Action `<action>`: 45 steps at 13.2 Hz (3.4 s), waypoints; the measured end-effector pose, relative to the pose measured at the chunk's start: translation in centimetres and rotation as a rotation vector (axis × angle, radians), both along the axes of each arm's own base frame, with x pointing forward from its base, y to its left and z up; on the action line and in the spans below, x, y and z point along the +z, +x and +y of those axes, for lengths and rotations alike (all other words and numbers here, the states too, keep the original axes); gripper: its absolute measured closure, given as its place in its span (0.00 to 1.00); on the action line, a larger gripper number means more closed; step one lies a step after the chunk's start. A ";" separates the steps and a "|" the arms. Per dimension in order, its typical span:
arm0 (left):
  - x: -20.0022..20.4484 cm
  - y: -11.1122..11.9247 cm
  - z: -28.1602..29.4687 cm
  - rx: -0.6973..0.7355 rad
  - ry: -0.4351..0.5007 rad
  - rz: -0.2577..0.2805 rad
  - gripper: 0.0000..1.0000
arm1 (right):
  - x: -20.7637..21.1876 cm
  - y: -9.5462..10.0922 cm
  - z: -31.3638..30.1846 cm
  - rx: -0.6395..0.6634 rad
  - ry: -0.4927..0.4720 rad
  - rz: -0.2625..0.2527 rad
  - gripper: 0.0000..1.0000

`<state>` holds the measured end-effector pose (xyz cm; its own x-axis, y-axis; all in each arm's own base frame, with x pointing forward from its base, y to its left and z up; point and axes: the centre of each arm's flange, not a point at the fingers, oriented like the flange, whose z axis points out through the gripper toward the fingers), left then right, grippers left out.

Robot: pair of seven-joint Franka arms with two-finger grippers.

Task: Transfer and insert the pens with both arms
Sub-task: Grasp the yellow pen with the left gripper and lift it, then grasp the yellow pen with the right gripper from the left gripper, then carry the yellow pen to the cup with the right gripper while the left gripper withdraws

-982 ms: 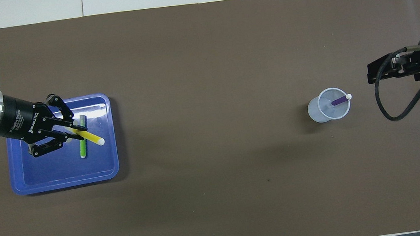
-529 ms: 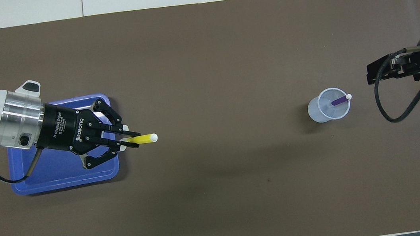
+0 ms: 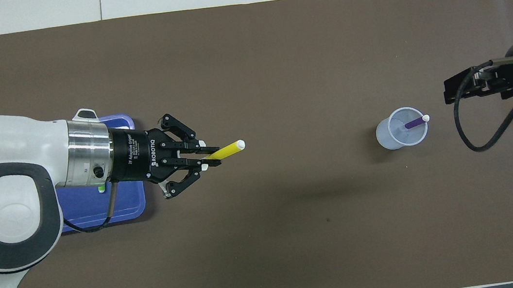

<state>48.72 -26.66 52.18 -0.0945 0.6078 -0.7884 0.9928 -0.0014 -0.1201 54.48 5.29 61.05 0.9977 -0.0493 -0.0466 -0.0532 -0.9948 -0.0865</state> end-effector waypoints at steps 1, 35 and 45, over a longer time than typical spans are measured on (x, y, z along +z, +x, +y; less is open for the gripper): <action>-0.1 -0.2 -0.9 0.040 -0.006 0.001 0.83 | 0.1 -0.1 1.3 -0.014 0.059 0.004 0.00; -1.4 -2.0 -2.1 0.233 -0.107 0.033 0.83 | -1.4 -1.2 25.8 -0.002 0.432 -0.168 0.82; -1.1 -1.8 -1.7 0.254 -0.111 0.023 0.00 | -4.1 0.6 20.1 -0.002 0.224 -0.123 0.82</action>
